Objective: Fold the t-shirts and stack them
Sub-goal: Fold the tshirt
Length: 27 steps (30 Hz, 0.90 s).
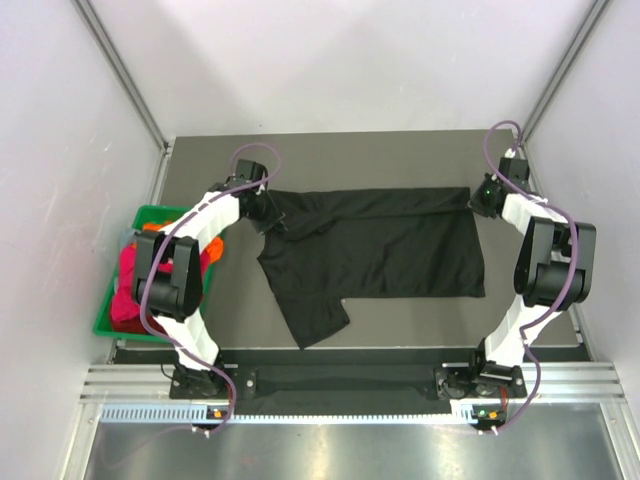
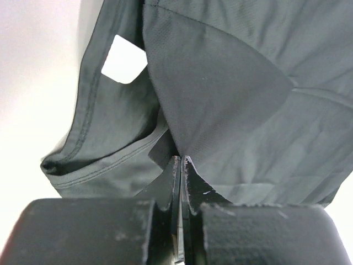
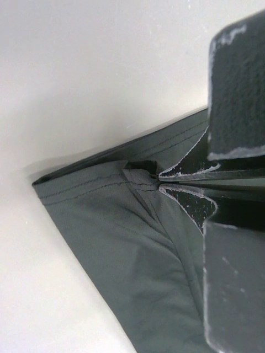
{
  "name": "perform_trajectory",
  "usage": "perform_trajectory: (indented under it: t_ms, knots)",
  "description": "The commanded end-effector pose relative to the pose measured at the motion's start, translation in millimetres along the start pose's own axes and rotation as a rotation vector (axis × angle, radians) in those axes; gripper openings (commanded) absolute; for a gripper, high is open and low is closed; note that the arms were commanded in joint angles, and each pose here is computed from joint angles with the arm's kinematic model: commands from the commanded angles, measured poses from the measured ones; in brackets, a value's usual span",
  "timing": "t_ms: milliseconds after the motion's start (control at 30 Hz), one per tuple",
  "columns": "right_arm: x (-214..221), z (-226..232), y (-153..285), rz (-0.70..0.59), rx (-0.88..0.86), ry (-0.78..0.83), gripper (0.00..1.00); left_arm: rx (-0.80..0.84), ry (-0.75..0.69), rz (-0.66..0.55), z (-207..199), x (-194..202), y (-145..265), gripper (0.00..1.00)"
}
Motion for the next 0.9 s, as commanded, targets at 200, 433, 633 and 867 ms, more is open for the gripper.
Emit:
perform_trajectory:
  t_ms: [200,433,633,867]
  knots:
    - [-16.3,-12.2,4.5,-0.052,0.042,0.018,0.00,-0.068,0.013,0.002,18.4,14.2,0.0,0.00]
    - [-5.7,-18.9,1.1,-0.021,0.051,0.010,0.00,-0.095,0.010,0.024,27.5,22.5,-4.9,0.00]
    - [-3.9,-22.9,-1.2,-0.011,0.074,0.003,0.09,-0.056,-0.002,0.055,22.5,31.0,-6.1,0.00]
    - [-8.0,-16.0,22.4,-0.017,0.126,-0.026,0.29,-0.116,-0.085,0.039,20.7,32.8,7.4,0.34]
Point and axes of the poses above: each gripper's point midway between its finger pads, its own y axis back along the fingers, its own z axis along the line the jaws close on, x = y × z, the point moved 1 cm from there along y, back along the fingers, and after that the axes turned 10 degrees about -y, right-handed, at the moved point
